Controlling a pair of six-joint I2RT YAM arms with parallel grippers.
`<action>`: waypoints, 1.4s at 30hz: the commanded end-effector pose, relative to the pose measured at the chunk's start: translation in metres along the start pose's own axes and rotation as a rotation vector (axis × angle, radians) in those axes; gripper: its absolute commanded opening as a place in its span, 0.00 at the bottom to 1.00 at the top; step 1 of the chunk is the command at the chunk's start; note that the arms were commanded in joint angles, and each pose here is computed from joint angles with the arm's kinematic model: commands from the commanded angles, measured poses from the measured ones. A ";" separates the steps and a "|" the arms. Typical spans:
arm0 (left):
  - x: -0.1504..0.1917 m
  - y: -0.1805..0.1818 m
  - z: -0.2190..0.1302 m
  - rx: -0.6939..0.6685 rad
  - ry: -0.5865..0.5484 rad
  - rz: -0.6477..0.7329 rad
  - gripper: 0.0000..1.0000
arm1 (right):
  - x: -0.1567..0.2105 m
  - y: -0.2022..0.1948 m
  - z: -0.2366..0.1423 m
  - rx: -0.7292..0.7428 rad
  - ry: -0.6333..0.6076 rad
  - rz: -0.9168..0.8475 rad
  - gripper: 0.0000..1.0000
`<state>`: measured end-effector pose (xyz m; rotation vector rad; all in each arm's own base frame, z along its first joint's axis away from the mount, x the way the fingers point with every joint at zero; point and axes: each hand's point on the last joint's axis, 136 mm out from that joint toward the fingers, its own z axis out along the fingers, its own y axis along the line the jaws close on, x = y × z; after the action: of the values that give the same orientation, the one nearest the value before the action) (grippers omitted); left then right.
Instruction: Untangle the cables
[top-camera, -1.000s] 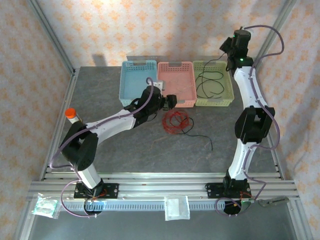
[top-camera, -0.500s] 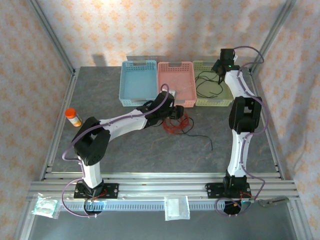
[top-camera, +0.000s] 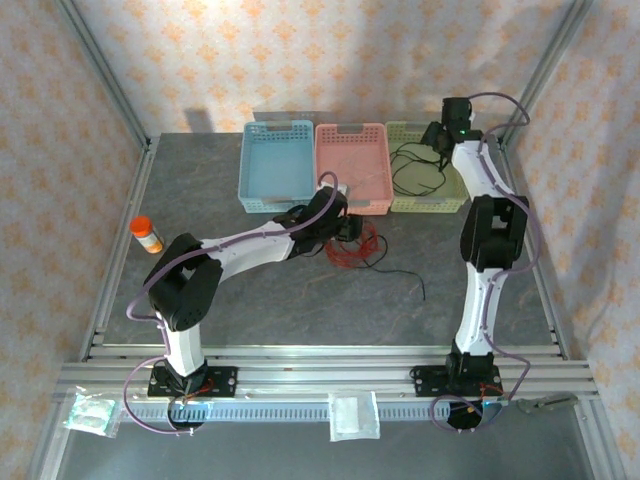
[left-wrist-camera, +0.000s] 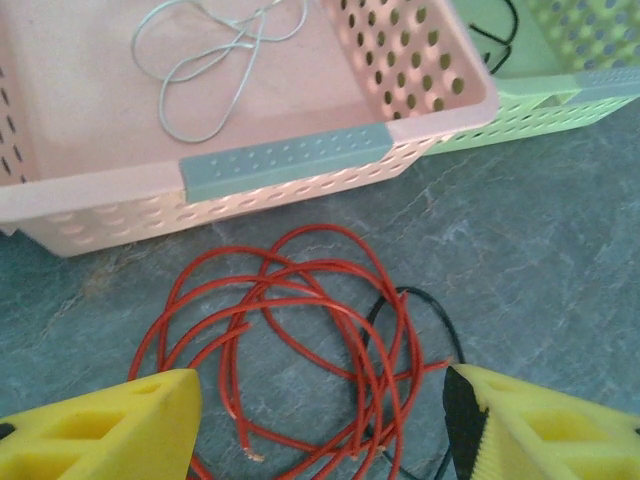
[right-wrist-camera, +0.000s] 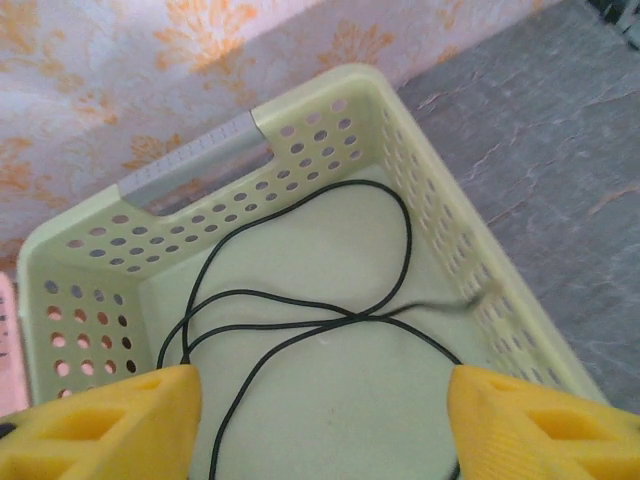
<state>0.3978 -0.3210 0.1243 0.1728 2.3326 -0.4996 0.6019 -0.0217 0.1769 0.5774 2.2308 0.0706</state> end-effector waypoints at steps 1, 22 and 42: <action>-0.006 0.010 -0.013 -0.044 -0.047 -0.021 0.67 | -0.039 -0.004 -0.058 0.020 -0.125 -0.018 0.70; 0.025 0.058 -0.015 0.002 -0.050 -0.277 0.60 | 0.131 0.012 -0.186 -0.194 0.003 -0.060 0.46; -0.002 -0.025 -0.022 0.141 -0.122 -0.040 0.58 | 0.032 -0.011 -0.021 0.105 -0.037 -0.073 0.21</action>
<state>0.3705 -0.3379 0.1418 0.1565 2.2219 -0.6917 0.5472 -0.0015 0.1697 0.5639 2.2148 0.0032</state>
